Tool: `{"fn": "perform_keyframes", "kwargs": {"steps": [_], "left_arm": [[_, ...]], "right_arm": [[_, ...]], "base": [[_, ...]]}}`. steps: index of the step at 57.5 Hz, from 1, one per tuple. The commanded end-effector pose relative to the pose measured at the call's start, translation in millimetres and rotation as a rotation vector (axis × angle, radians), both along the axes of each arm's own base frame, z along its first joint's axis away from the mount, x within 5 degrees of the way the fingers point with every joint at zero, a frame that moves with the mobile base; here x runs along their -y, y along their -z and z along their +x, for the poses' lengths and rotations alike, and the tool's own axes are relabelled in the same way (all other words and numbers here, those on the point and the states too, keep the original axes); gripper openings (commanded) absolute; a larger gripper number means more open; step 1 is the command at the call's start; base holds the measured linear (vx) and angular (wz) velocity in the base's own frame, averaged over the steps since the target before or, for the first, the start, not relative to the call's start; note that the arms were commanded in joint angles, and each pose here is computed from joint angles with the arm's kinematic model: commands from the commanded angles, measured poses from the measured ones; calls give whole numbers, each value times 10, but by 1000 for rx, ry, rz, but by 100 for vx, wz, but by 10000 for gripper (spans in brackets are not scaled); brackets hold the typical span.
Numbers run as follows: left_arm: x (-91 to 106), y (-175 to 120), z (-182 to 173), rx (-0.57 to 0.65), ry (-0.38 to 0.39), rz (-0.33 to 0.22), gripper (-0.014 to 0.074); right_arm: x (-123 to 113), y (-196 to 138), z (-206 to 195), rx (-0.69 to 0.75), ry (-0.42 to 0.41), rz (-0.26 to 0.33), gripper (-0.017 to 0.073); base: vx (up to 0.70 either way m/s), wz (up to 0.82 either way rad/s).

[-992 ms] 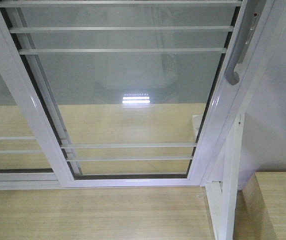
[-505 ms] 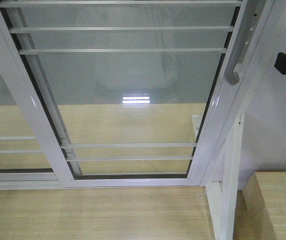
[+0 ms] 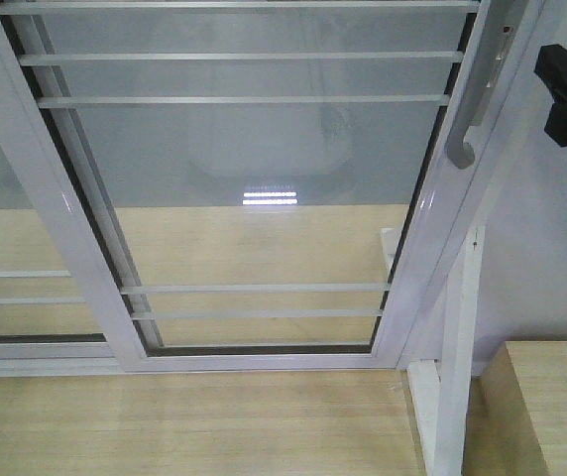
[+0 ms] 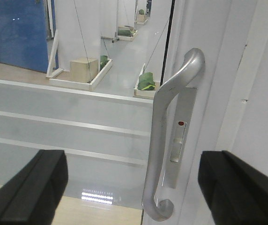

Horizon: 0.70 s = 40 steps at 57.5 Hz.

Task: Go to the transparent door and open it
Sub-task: 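Move the right gripper to the silver handle and grasp it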

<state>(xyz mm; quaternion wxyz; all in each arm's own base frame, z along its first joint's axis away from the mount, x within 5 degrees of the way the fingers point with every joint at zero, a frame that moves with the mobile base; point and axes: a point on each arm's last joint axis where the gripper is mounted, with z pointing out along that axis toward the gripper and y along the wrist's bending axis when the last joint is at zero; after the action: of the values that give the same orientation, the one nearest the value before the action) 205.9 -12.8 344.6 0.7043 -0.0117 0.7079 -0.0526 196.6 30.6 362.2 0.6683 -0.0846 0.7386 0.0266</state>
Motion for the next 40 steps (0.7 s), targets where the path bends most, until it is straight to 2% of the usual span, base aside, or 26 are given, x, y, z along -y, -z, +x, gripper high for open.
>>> {"fn": "perform_keyframes", "kwargs": {"steps": [1,11,18,31,40], "left_arm": [[4,-191,-18,99,1,-12,557],[7,-131,-14,32,4,-8,573],[8,-107,-14,7,5,-6,573],[8,-105,-14,4,5,-6,573],[8,-106,-14,5,5,-3,573]], "right_arm": [[3,-231,-17,139,-3,6,662],[-3,-151,43,66,6,85,630],[-37,6,262,19,5,53,617],[-120,349,865,-55,12,48,605],[-25,449,1297,-98,63,56,594]], "base": [[0,0],[0,0],[0,0],[0,0],[0,0]]}}
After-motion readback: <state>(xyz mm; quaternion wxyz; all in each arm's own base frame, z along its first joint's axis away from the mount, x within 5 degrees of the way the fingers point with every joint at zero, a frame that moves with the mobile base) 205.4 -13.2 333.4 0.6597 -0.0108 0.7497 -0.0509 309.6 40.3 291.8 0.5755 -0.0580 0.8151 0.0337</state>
